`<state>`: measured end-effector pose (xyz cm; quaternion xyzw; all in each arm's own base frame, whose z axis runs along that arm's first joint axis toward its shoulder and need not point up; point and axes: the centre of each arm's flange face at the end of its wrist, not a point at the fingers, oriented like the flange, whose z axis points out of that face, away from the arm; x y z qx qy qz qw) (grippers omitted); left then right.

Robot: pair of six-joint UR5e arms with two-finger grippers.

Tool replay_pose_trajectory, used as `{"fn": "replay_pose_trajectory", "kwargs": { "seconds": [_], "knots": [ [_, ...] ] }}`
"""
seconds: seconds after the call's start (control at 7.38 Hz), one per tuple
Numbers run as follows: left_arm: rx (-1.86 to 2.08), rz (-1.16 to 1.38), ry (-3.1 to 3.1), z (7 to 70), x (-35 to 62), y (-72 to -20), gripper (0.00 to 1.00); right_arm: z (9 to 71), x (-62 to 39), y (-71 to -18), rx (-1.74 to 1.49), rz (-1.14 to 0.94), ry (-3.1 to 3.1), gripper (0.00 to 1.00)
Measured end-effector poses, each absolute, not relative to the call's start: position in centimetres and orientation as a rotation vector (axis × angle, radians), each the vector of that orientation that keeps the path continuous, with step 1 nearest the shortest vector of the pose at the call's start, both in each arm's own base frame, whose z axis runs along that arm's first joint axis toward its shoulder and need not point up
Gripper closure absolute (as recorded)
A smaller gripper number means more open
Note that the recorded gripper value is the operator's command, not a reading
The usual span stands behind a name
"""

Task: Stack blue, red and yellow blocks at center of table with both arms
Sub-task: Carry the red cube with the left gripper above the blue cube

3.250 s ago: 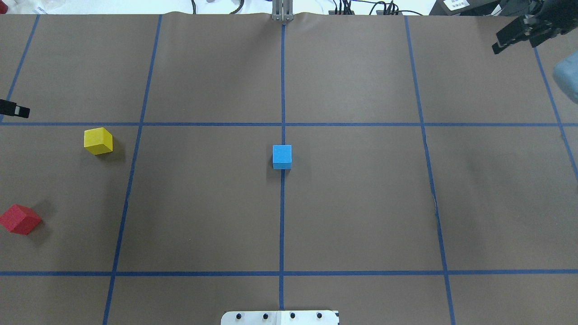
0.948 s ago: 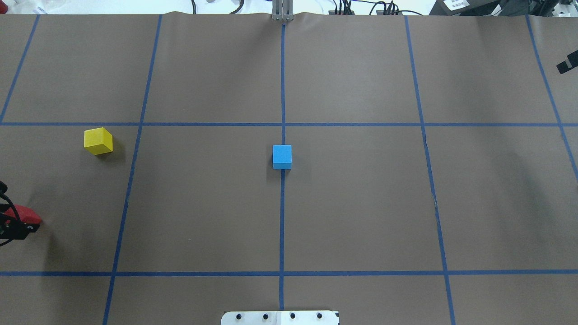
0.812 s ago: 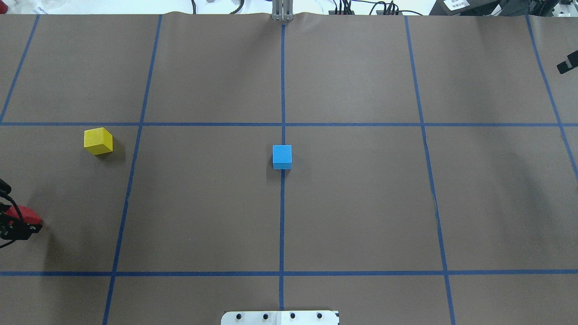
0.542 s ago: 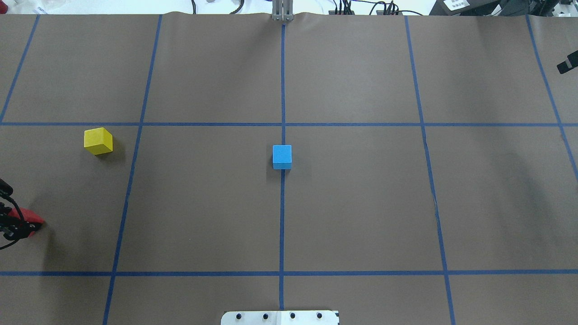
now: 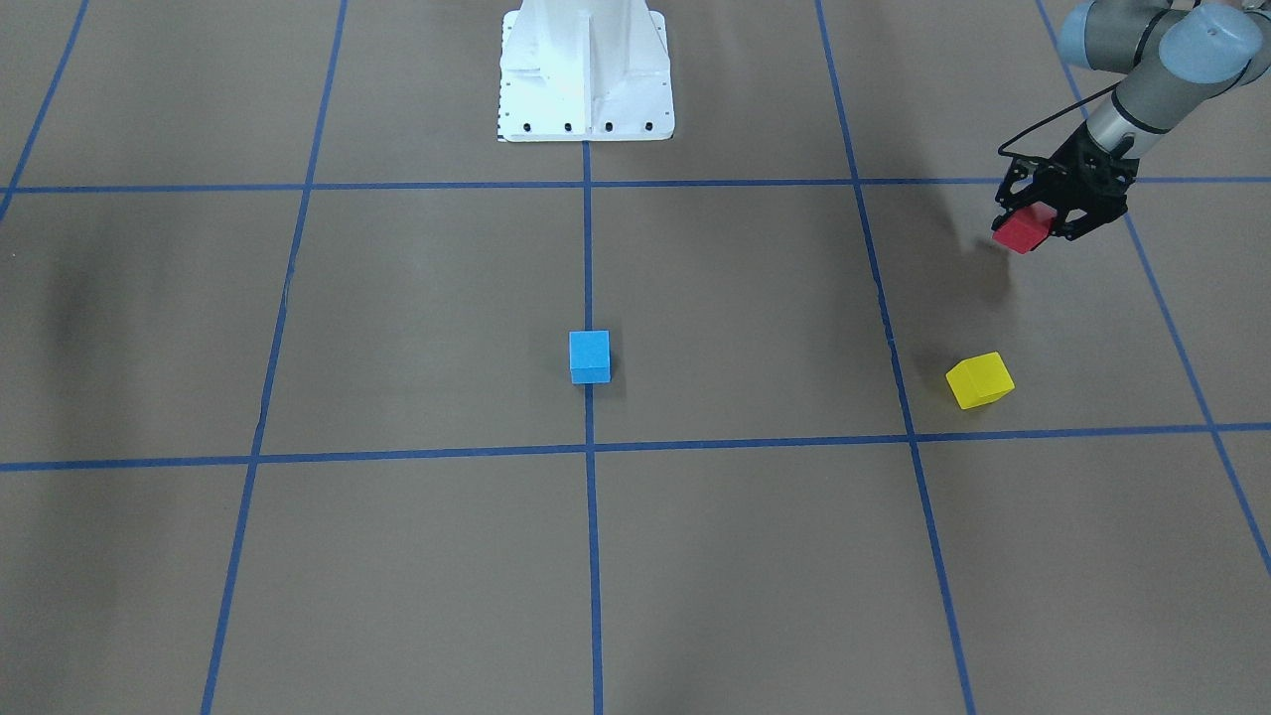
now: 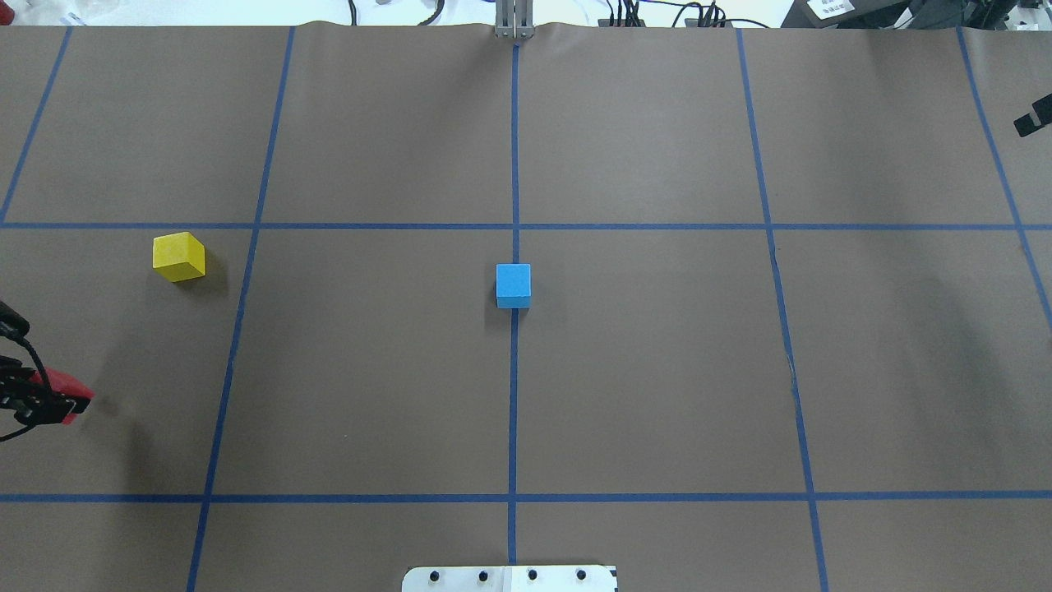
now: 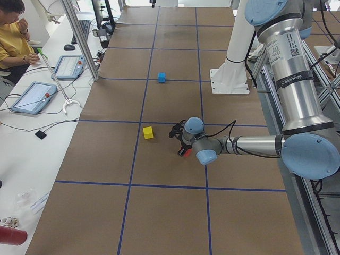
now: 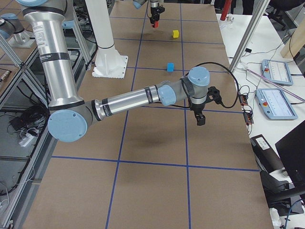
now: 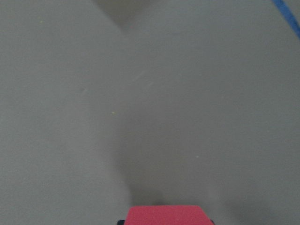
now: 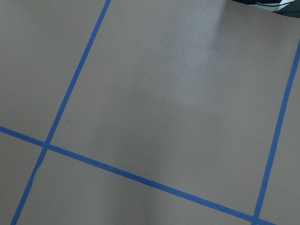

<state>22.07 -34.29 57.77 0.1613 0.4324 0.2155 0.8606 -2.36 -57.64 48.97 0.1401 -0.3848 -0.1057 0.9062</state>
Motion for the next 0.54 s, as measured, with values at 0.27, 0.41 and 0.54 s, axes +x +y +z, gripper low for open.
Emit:
{"fn": "replay_pose_trajectory", "kwargs": {
  "seconds": [0.27,0.41,0.54],
  "knots": [
    [0.299,0.387,0.874,47.5,24.9,-40.9,1.00,51.9,-1.2,-56.7,0.250,-0.184,-0.771,0.00],
    [0.279,0.355,0.861,41.6,27.3,-44.4,1.00,53.3,-0.5,-56.1,0.235,-0.177,-0.764,0.00],
    [0.250,0.304,0.858,35.5,29.8,-47.3,1.00,54.6,0.1,-55.8,0.226,-0.185,-0.758,0.00]
  ]
}}
